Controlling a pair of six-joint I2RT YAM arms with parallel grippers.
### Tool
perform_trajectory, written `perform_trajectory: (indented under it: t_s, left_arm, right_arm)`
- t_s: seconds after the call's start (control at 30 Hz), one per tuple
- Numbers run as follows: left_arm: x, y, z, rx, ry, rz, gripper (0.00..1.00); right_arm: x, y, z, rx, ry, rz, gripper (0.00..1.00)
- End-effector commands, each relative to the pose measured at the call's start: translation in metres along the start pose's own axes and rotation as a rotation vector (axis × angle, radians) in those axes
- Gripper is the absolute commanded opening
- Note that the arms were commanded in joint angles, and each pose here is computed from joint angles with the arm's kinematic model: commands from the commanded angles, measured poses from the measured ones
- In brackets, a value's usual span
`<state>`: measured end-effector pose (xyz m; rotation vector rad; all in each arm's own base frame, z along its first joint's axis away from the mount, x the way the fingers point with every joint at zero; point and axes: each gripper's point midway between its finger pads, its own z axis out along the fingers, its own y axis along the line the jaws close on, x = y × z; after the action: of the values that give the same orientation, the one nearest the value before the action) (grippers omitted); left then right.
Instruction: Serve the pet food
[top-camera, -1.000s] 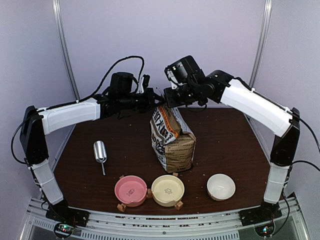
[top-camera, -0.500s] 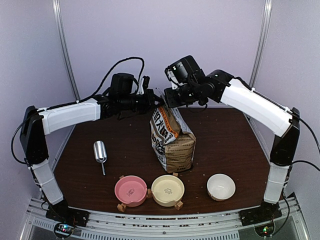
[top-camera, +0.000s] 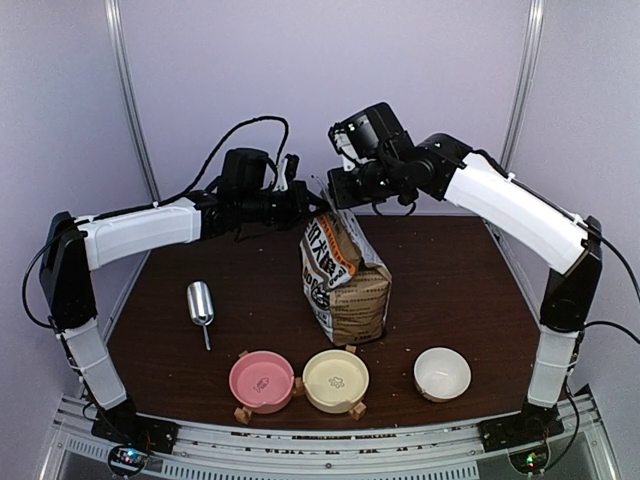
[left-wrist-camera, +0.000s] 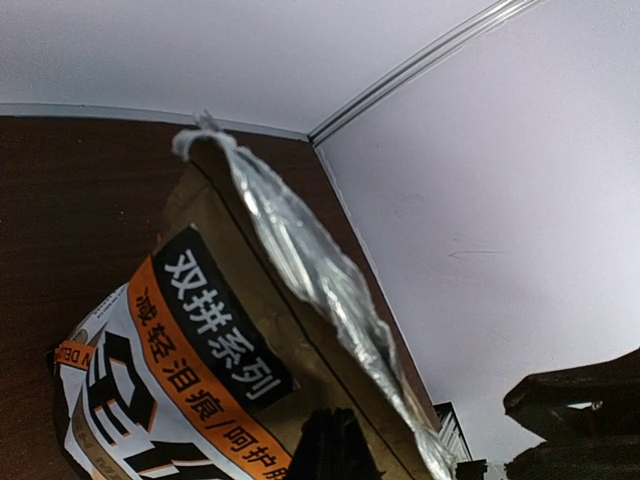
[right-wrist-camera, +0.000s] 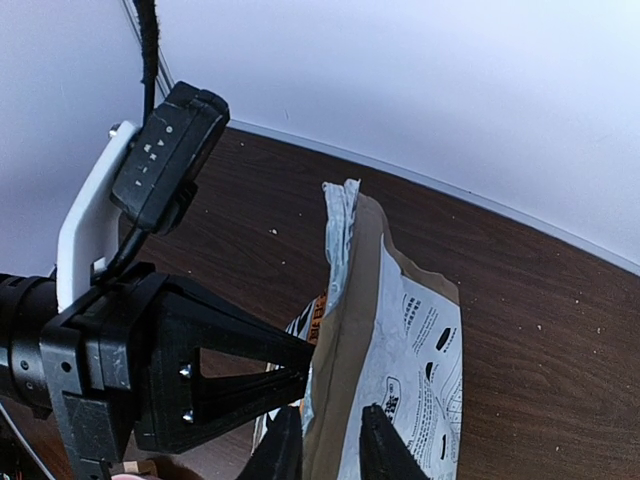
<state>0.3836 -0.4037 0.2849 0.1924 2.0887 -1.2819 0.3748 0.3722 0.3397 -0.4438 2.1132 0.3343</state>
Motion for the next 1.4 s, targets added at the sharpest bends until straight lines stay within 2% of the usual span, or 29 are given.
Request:
perform_trajectory:
  t_s: [0.0, 0.43, 1.0, 1.37]
  left_arm:
    - [-0.013, -0.019, -0.014, 0.033, -0.050, 0.046, 0.03]
    - [-0.013, -0.018, -0.014, 0.030, -0.049, 0.047, 0.03]
    - [-0.015, -0.019, -0.017, 0.018, -0.056, 0.052, 0.03]
    - [-0.023, -0.021, -0.025, -0.003, -0.094, 0.066, 0.06]
  right_arm:
    - [-0.002, 0.004, 0.001, -0.002, 0.001, -0.017, 0.21]
    - [0.005, 0.006, 0.010, 0.000, 0.029, -0.029, 0.18]
    - [0.013, -0.003, 0.017, 0.056, 0.050, -0.037, 0.09]
    - [0.019, -0.012, 0.023, 0.087, 0.076, -0.010, 0.02]
